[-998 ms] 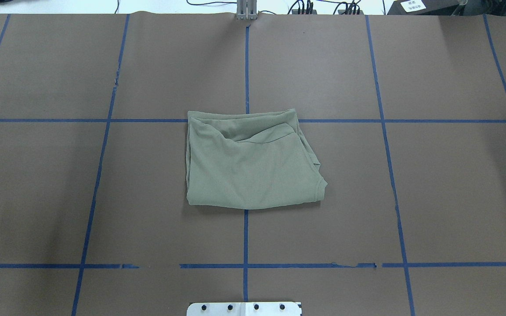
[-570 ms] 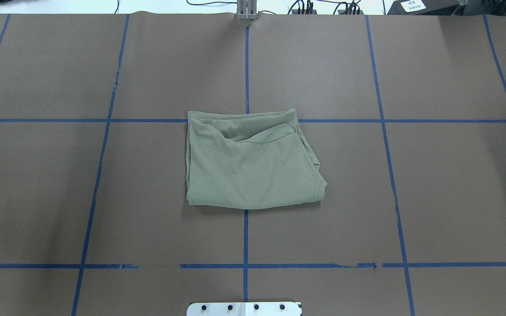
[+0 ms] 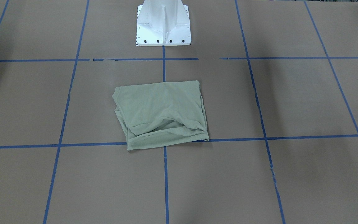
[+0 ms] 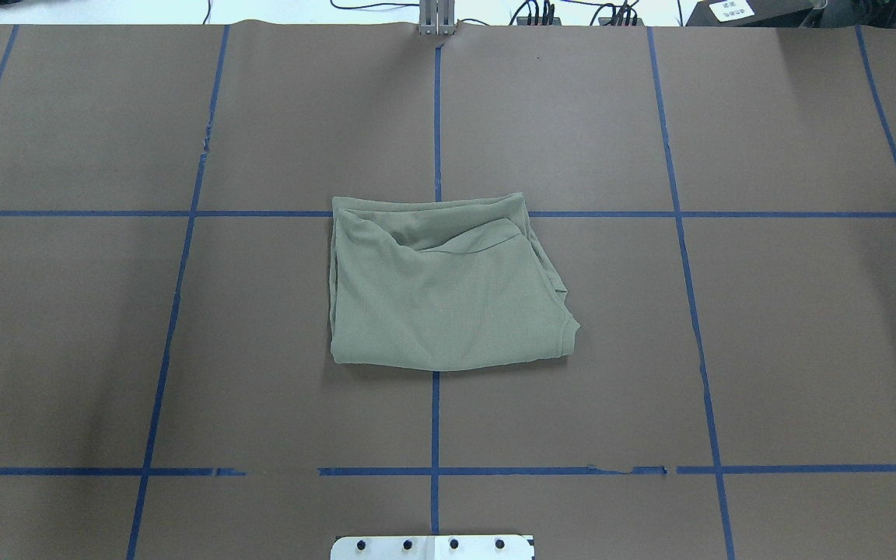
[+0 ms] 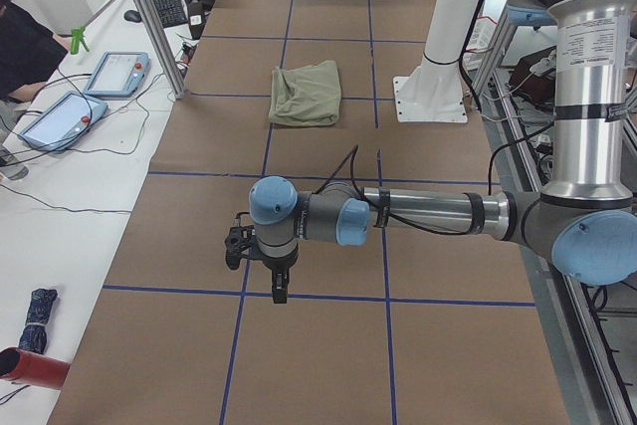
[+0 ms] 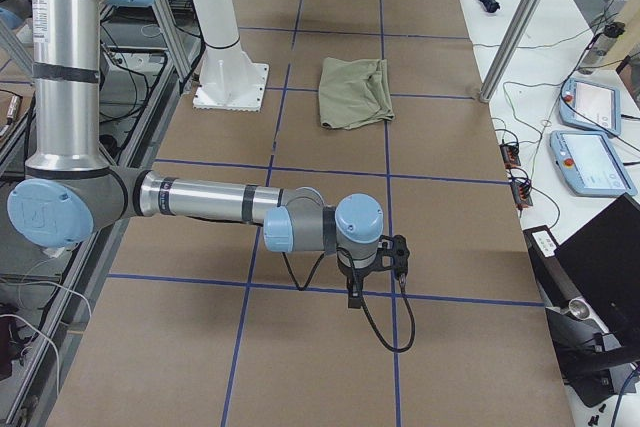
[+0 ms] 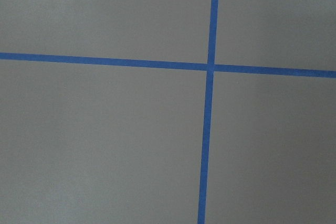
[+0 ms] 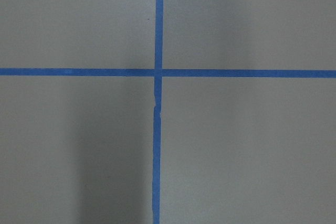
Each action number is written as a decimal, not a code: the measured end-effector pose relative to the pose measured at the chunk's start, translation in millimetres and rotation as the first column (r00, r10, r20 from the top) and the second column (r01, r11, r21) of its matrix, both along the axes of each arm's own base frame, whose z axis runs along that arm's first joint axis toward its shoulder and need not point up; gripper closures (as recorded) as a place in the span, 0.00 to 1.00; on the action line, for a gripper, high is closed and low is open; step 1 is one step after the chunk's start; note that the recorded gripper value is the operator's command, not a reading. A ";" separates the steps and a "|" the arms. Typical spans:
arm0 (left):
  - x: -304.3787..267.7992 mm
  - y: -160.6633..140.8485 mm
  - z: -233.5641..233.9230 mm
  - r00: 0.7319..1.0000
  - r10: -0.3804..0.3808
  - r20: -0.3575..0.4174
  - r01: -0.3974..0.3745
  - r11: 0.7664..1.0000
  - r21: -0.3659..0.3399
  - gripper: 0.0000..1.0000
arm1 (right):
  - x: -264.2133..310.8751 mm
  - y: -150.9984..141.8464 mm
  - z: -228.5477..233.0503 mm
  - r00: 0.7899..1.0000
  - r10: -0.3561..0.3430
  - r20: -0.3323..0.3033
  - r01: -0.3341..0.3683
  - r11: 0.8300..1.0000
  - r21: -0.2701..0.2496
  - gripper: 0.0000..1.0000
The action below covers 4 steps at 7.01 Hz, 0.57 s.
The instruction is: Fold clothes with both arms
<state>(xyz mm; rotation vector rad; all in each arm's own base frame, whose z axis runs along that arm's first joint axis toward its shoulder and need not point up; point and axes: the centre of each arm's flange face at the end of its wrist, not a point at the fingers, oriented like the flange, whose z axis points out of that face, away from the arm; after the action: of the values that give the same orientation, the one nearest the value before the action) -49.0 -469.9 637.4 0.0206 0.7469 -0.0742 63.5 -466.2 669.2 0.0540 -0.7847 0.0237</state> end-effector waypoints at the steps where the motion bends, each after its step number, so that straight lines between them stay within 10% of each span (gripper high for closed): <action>1: 0.0 0.1 -0.1 1.000 0.000 0.000 0.000 1.000 0.000 0.00 | 0.0 0.0 0.0 1.000 0.000 -0.001 0.000 1.000 0.000 0.00; 4: 0.0 0.1 -0.2 1.000 -0.001 0.000 0.001 1.000 -0.001 0.00 | 0.1 0.2 1.5 1.000 0.000 -0.001 0.000 1.000 -0.003 0.00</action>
<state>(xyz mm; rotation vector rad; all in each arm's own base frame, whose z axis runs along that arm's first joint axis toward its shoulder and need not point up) -49.0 -469.8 637.3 0.0206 0.7469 -0.0754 63.6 -465.9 670.7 0.0512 -0.7838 0.0249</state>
